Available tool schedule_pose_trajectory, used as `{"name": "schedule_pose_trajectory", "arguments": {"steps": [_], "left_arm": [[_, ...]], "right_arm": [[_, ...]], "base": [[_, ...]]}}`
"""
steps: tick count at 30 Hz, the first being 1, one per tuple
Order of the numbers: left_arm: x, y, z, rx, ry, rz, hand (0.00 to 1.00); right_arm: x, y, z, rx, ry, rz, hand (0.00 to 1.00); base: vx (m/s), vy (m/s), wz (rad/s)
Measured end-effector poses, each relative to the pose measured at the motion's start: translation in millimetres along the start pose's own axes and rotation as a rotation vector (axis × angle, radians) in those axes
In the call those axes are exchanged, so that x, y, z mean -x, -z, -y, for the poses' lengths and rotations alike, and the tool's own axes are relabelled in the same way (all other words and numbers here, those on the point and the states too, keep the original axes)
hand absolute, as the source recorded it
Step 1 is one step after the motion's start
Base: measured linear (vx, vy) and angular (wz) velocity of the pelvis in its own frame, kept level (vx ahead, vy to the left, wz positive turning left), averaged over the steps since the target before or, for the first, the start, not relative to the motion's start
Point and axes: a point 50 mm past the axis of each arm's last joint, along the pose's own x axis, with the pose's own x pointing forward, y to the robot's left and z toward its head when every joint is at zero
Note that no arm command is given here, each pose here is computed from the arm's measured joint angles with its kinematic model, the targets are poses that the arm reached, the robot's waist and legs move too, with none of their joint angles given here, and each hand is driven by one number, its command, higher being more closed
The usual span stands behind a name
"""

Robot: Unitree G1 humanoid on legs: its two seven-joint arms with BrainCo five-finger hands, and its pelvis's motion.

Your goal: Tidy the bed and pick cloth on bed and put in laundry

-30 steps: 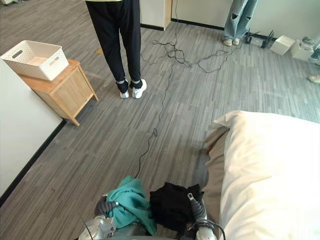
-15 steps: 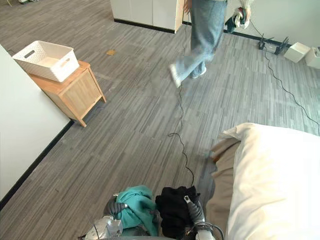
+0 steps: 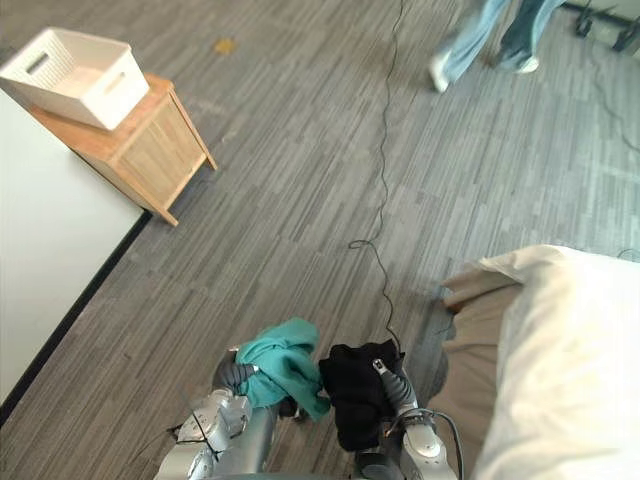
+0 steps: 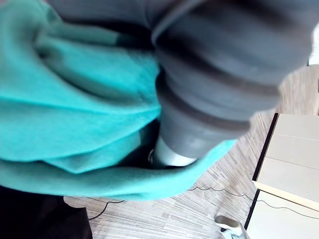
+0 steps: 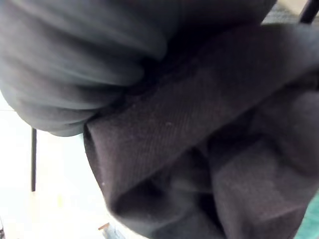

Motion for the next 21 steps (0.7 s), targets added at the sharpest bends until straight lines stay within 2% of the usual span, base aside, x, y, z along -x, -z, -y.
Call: {"name": "schedule_pose_trajectory", "arguments": {"steps": [3, 5, 11, 14, 17, 20, 21], "left_arm": [[-3, -10, -4, 0.025, -0.026, 0.042, 1.0], [5, -3, -1, 0.044, -0.028, 0.03, 1.0], [10, 15, -6, -0.001, -0.026, -0.06, 1.0], [6, 13, 1, -0.016, 0.009, -0.053, 1.0], [-3, 8, 11, -0.04, 0.048, -0.044, 1.0], [-3, 7, 5, -0.049, 0.026, -0.041, 1.0], [-8, 7, 8, -0.035, 0.012, -0.046, 1.0]], "right_arm": [[-4, -6, -9, -0.027, -0.015, 0.02, 1.0], [5, 6, -10, -0.044, -0.007, -0.009, 1.0], [7, 18, -14, -0.051, -0.023, -0.059, 1.0], [12, 23, -13, -0.057, -0.016, -0.068, 1.0], [7, 8, -12, -0.053, -0.021, -0.005, 1.0], [6, 7, -15, -0.05, -0.031, -0.003, 1.0], [-5, -8, -14, -0.024, -0.043, 0.04, 1.0]], "base": [[0.68, 0.059, 0.09], [0.48, 0.123, 0.02], [0.55, -0.031, 0.38], [0.7, -0.242, 0.81], [0.58, -0.37, 0.81], [0.67, -0.485, 0.51], [0.8, -0.531, -0.01]]}}
